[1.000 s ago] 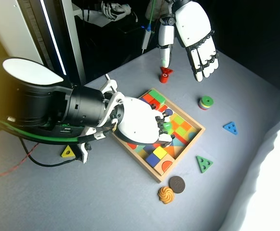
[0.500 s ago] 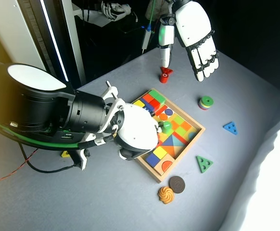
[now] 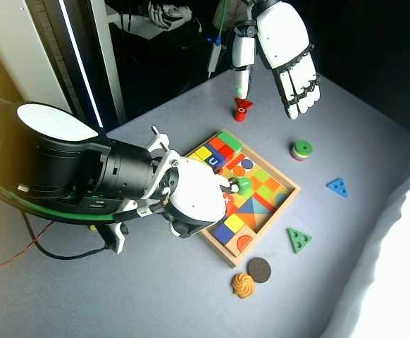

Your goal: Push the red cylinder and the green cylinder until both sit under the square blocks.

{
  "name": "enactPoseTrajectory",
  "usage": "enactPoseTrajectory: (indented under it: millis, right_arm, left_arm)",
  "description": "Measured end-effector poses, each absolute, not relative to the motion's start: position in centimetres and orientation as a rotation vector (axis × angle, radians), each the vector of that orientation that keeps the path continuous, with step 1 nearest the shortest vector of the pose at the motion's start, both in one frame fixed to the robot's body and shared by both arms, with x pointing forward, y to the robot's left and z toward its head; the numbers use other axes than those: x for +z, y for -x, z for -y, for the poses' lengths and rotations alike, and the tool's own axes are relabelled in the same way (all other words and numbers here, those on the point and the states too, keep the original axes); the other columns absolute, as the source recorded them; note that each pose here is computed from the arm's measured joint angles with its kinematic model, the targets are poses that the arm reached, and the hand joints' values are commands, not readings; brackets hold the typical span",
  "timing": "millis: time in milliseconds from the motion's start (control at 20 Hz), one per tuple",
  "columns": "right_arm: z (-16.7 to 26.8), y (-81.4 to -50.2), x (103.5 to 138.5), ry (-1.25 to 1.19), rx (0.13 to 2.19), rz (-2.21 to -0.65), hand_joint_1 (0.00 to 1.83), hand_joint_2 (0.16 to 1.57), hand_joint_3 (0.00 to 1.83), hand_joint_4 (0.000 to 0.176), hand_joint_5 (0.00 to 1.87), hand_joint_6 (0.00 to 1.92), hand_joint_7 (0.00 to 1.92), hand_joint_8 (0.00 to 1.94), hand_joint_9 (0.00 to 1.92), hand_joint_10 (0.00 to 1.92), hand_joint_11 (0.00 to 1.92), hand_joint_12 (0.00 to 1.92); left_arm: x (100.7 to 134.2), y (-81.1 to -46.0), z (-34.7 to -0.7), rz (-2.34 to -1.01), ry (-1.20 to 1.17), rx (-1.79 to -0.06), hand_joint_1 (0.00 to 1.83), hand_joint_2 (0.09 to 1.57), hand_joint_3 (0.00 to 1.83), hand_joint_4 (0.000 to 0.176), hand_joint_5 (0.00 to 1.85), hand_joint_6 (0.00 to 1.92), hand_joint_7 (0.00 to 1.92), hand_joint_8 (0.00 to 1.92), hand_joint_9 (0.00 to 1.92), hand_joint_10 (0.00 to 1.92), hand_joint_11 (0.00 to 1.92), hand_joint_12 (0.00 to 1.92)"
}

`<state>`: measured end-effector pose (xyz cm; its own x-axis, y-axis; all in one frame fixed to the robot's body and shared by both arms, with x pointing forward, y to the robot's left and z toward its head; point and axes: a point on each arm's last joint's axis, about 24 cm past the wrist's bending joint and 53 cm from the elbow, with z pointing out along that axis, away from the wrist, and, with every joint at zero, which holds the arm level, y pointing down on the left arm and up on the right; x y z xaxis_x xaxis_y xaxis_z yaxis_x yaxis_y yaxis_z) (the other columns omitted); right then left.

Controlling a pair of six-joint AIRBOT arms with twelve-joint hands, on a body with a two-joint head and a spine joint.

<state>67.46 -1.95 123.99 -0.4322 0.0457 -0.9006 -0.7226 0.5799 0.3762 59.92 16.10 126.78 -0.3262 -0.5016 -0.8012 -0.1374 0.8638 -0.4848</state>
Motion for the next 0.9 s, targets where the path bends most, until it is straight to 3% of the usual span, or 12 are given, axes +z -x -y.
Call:
enactPoseTrajectory:
  millis: [900]
  right_arm:
    - [2.0, -68.3, 122.3, 0.536, 0.94, -1.848, 1.76, 1.17, 0.08, 0.0, 0.18, 0.02, 1.55, 1.94, 1.75, 1.92, 1.8, 1.92]
  left_arm:
    - [126.8, -59.9, -16.1, -1.891, 0.475, -0.398, 0.0, 1.28, 0.01, 0.0, 0.07, 0.0, 0.06, 0.0, 0.04, 0.0, 0.01, 0.0]
